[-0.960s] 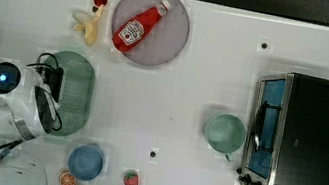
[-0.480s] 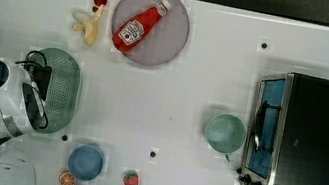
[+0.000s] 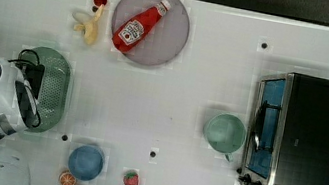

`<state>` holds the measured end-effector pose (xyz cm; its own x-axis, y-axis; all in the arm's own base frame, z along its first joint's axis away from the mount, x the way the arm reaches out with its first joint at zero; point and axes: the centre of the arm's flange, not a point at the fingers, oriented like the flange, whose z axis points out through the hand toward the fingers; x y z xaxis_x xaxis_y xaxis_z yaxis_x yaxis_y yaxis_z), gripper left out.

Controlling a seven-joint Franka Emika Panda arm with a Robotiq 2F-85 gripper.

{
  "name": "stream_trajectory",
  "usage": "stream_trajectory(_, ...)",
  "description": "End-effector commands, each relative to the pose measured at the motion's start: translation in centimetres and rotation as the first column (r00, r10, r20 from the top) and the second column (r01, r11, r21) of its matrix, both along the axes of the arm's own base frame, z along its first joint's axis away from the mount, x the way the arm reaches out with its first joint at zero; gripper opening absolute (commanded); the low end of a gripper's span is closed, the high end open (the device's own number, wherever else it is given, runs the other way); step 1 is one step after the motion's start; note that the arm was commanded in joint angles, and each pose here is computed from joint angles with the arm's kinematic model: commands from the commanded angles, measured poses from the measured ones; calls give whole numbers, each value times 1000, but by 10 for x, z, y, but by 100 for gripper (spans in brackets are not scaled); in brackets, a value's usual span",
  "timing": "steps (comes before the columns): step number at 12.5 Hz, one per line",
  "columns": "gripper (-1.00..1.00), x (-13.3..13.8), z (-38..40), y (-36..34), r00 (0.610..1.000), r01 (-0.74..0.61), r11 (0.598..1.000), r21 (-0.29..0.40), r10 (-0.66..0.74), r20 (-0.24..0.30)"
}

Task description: Drag strainer right to left.

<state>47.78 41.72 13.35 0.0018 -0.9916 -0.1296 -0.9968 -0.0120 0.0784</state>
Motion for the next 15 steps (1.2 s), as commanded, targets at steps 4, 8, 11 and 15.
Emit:
stream_trajectory(4, 100, 10, 22, 11, 999, 25, 1000, 6, -25, 35)
stream_trajectory(8, 100, 35, 100, -26, 987, -159, 987, -37, 160, 12)
stream_trajectory(11, 100, 69, 202, -92, 959, -274, 961, -42, 276, 58)
stream_trajectory(15, 100, 91, 343, -245, 871, -472, 879, -72, 477, 119)
